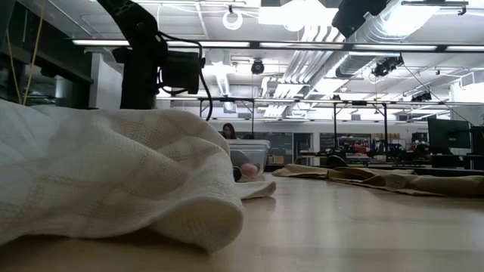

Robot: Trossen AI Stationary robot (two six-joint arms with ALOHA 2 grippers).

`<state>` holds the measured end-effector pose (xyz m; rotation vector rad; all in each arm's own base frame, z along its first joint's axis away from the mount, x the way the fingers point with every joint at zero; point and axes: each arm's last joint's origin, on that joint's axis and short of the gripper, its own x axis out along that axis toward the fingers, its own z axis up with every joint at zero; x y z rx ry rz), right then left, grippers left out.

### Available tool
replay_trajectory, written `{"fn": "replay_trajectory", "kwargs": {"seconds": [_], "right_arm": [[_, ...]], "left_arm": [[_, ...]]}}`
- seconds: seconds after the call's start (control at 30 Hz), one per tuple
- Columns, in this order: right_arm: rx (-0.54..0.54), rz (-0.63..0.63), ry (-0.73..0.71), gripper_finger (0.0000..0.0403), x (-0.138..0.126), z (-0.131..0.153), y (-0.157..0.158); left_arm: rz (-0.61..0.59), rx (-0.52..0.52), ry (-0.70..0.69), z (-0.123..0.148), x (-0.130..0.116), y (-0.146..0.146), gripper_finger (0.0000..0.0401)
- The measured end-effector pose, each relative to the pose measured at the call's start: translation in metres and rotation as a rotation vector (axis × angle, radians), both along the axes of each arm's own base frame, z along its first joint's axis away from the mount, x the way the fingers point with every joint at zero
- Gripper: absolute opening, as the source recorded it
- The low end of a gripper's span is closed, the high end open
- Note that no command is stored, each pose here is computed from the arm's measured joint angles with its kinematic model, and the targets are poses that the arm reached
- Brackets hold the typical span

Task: Pick and placing Produce into tupperware
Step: Put the yellow banana into the transparent bin

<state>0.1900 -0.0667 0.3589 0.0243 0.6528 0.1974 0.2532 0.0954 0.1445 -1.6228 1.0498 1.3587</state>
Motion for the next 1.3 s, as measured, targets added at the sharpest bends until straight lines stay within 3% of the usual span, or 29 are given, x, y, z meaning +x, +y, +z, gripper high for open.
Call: {"fn": "replay_trajectory", "kwargs": {"seconds": [0.57,1.07,1.3], "right_arm": [[-0.024,-0.021,0.0,0.0099,0.0005,0.0003,-0.001],[-0.024,-0.021,0.0,0.0099,0.0005,0.0003,-0.001],[-0.024,-0.02,0.0,0.0099,0.0005,0.0003,-0.001]], "left_arm": [[-0.001,0.022,0.004,-0.0023,-0.0007,-0.0005,0.0255],[-0.002,0.02,0.004,-0.0029,-0.0011,-0.0008,0.0157],[-0.002,0.02,0.004,-0.0028,-0.0011,-0.0008,0.0144]]}}
